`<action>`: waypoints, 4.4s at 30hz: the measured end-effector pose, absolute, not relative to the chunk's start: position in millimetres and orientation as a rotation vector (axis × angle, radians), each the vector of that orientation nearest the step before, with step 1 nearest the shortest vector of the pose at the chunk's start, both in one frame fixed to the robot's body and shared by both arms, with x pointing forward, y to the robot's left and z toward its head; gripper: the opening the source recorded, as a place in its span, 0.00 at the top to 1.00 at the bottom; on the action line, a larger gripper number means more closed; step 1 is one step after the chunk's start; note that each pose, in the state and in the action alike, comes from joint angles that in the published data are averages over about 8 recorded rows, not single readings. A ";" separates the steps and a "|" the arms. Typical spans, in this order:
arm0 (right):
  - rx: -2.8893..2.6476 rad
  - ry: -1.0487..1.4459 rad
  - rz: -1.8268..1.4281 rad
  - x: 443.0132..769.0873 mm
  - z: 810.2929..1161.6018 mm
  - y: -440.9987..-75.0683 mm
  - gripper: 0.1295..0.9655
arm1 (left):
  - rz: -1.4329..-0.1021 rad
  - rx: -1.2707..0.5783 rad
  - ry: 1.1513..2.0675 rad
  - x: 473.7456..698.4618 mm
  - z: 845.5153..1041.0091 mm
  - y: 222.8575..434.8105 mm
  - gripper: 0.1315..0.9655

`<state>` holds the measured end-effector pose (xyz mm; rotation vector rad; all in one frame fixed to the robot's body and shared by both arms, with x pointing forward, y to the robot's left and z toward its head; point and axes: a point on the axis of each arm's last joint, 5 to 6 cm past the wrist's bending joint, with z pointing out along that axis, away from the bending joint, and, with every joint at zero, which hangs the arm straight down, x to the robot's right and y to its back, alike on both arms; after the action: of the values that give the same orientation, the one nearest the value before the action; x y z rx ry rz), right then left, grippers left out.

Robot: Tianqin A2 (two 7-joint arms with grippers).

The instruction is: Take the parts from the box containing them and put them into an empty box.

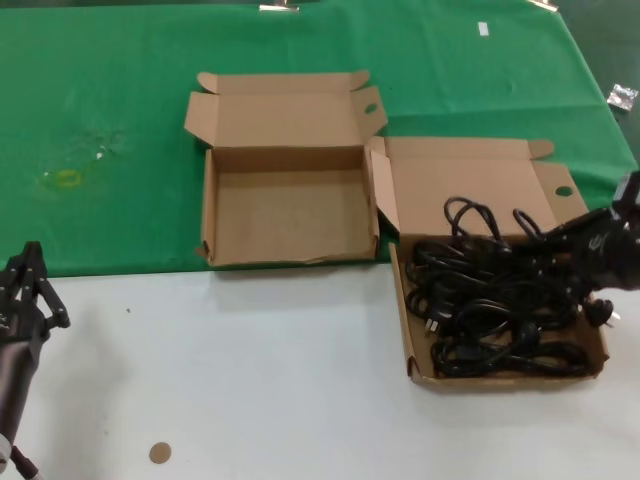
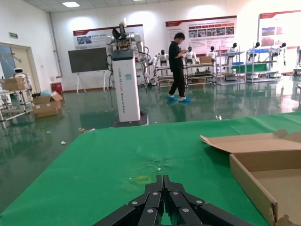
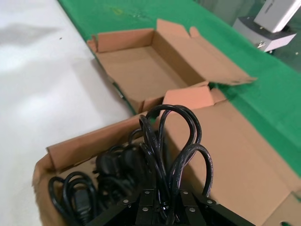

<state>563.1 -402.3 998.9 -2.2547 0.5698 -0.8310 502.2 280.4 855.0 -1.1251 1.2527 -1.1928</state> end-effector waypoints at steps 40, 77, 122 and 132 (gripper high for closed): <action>-2.089 0.323 -0.900 689.4 1021.2 -270.3 0.92 | -1.193 -1.125 1.253 502.2 855.0 280.4 0.98; -2.072 0.241 -0.855 747.3 1000.9 -206.2 0.92 | -1.193 -1.125 1.253 502.2 855.0 280.4 0.98; -2.078 0.254 -0.885 748.5 1000.0 -208.6 0.56 | -1.193 -1.125 1.253 502.2 855.0 280.4 0.97; -2.005 0.309 -0.908 737.8 977.7 -207.3 0.34 | -1.193 -1.125 1.253 502.2 855.0 280.4 0.93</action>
<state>737.8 -207.3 977.7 -2.0048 0.3094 -0.9083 502.2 280.4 855.0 -1.1251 1.2527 -1.1929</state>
